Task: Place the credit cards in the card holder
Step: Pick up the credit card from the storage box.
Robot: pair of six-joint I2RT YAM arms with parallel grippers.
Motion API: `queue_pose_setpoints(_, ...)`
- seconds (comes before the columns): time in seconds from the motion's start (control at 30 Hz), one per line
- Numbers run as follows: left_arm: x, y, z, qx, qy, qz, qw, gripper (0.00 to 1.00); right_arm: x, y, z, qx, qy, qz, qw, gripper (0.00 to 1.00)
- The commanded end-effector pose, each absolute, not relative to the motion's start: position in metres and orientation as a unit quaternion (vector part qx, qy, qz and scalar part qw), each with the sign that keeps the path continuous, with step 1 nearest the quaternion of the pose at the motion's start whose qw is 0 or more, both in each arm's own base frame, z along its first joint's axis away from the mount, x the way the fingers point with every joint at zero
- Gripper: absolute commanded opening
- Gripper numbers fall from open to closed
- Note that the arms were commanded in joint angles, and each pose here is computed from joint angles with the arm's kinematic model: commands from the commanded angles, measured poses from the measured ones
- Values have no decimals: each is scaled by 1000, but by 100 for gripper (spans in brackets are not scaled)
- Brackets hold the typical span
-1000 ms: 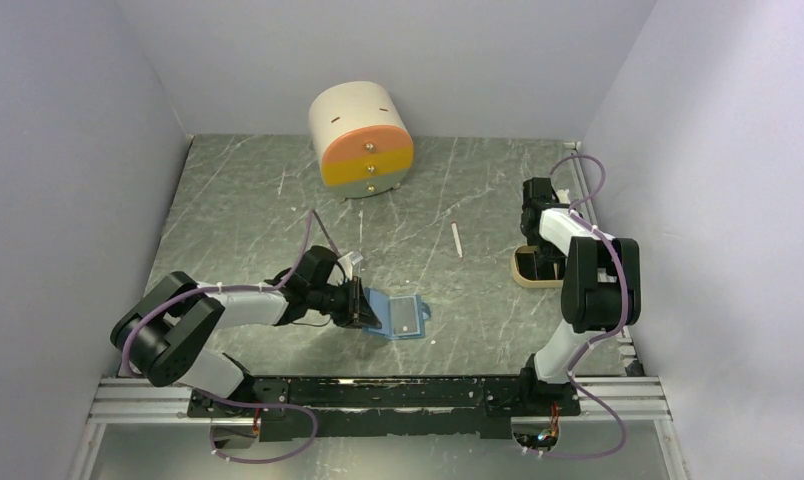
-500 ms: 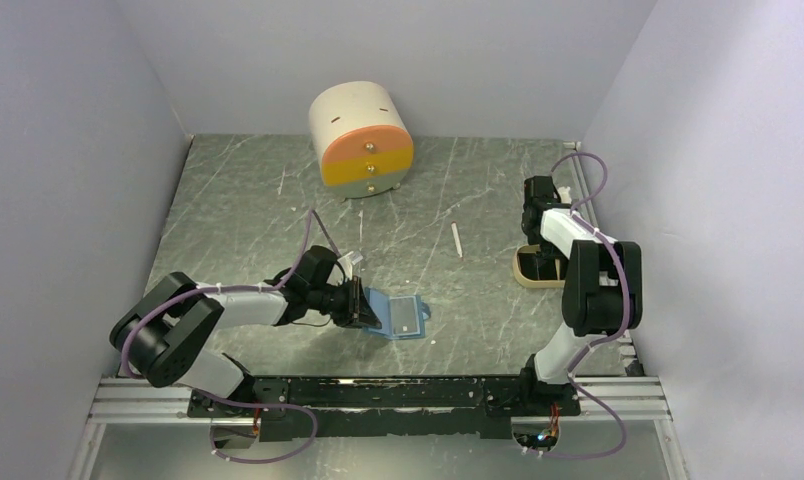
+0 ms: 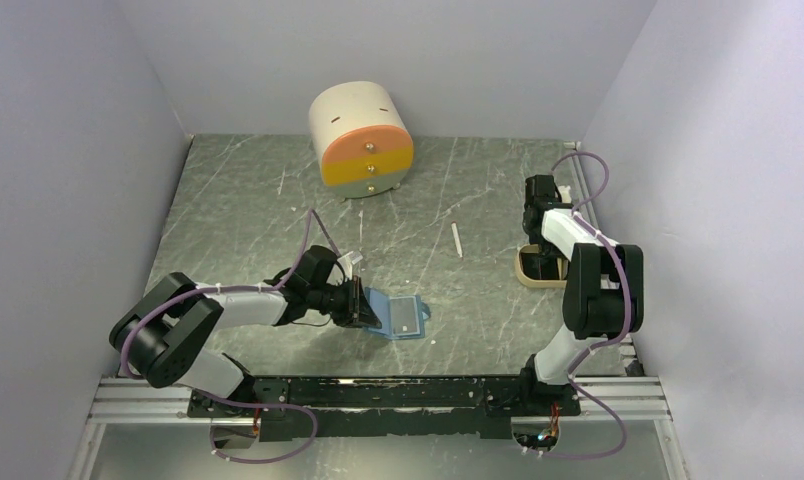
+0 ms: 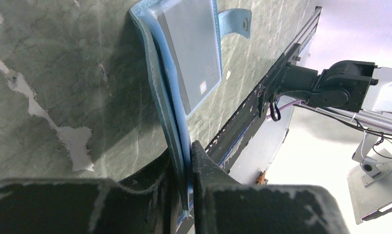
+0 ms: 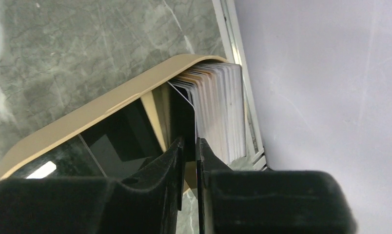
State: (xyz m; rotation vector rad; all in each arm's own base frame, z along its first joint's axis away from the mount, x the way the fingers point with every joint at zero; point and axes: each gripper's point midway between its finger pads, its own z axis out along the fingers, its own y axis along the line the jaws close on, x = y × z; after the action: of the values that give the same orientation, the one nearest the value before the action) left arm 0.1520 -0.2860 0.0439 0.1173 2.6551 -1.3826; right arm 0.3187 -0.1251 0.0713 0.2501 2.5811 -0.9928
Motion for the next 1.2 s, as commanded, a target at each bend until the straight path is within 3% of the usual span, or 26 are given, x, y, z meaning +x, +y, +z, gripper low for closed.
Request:
queue_pose_setpoints(0.0, 151, -290, 50, 60, 872, -480, 79, 18, 318, -121, 77, 102, 919, -332, 186, 13)
queue_pose_setpoints(0.33, 152, -290, 45, 53, 873, -479, 73, 17, 316, -91, 77, 93, 940, -271, 185, 0)
queue_pose_setpoints(0.7, 158, -280, 37, 26, 880, -467, 81, 17, 313, -51, 108, 96, 948, -231, 197, 0)
queue_pose_setpoints(0.93, 162, -279, 37, 21, 877, -473, 84, 16, 327, -15, 149, 89, 946, -192, 246, 0)
queue_pose_setpoints(1.17, 166, -290, 39, 2, 866, -495, 70, 16, 340, 60, 194, 48, 930, -68, 358, 0)
